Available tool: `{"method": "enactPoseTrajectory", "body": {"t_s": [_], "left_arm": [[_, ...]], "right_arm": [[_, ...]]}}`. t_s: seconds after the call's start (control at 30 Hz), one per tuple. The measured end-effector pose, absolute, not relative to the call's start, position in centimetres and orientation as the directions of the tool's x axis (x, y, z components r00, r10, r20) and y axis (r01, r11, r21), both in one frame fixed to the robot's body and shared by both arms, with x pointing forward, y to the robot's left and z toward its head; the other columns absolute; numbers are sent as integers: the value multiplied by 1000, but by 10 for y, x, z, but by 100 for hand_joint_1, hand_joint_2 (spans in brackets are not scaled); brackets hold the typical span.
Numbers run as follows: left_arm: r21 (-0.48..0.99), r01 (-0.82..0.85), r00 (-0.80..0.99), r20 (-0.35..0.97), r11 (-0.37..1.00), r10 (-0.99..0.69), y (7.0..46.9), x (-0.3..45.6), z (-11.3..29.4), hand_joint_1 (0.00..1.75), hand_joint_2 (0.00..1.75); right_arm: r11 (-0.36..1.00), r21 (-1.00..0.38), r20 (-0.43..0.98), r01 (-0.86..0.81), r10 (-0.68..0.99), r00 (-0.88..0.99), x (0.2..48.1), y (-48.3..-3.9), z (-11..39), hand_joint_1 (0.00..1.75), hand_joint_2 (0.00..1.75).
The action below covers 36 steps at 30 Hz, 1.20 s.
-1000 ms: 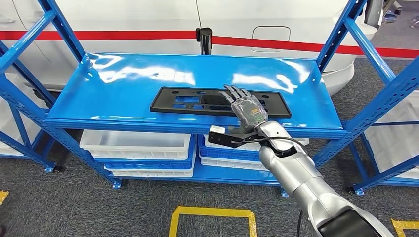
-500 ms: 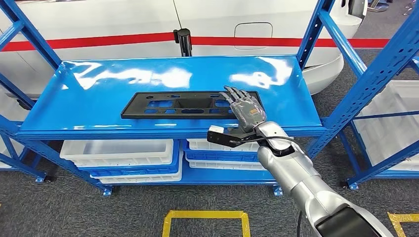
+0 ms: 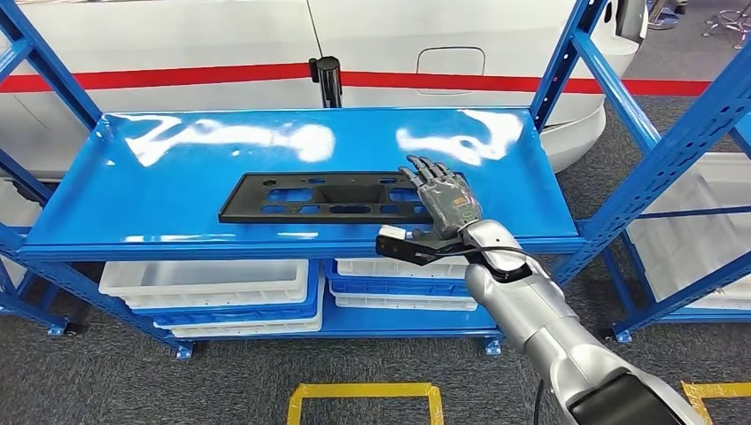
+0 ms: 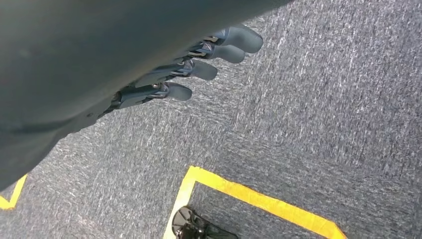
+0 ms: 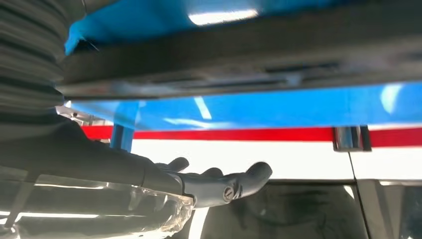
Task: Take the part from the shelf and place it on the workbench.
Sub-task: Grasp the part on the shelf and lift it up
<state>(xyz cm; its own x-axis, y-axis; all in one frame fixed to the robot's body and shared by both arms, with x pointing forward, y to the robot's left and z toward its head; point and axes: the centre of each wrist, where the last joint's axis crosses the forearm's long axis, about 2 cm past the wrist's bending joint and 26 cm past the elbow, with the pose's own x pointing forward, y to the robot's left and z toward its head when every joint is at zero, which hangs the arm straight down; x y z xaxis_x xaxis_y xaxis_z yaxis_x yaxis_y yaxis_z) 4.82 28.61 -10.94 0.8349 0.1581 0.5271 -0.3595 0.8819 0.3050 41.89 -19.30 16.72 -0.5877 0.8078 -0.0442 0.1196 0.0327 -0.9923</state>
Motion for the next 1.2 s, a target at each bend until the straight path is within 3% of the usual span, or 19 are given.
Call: {"method": "enactPoseTrajectory", "body": {"t_s": [0.07,0.17,0.33,0.47,0.8,1.2], "left_arm": [[309,-376,821,549,873,160,285,48,-109,0,0],[328,-415,791,591,849,158,286,47,-109,0,0],[441,-451,759,647,776,74,287,45,-108,0,0],[460,-458,734,678,761,32,285,45,-108,0,175],[436,-444,745,665,783,52,282,46,-108,0,175],[353,-421,788,599,835,144,281,47,-109,0,175]], "right_arm": [[31,-993,-44,116,809,-586,418,-195,166,172,175],[36,-992,-42,119,805,-591,419,-194,167,164,175],[46,-991,-38,125,800,-599,419,-193,166,165,175],[52,-989,-41,136,797,-603,417,-195,163,169,175],[65,-981,-62,185,793,-606,416,-201,168,171,175],[239,-939,17,246,750,-661,402,-202,194,171,175]]}}
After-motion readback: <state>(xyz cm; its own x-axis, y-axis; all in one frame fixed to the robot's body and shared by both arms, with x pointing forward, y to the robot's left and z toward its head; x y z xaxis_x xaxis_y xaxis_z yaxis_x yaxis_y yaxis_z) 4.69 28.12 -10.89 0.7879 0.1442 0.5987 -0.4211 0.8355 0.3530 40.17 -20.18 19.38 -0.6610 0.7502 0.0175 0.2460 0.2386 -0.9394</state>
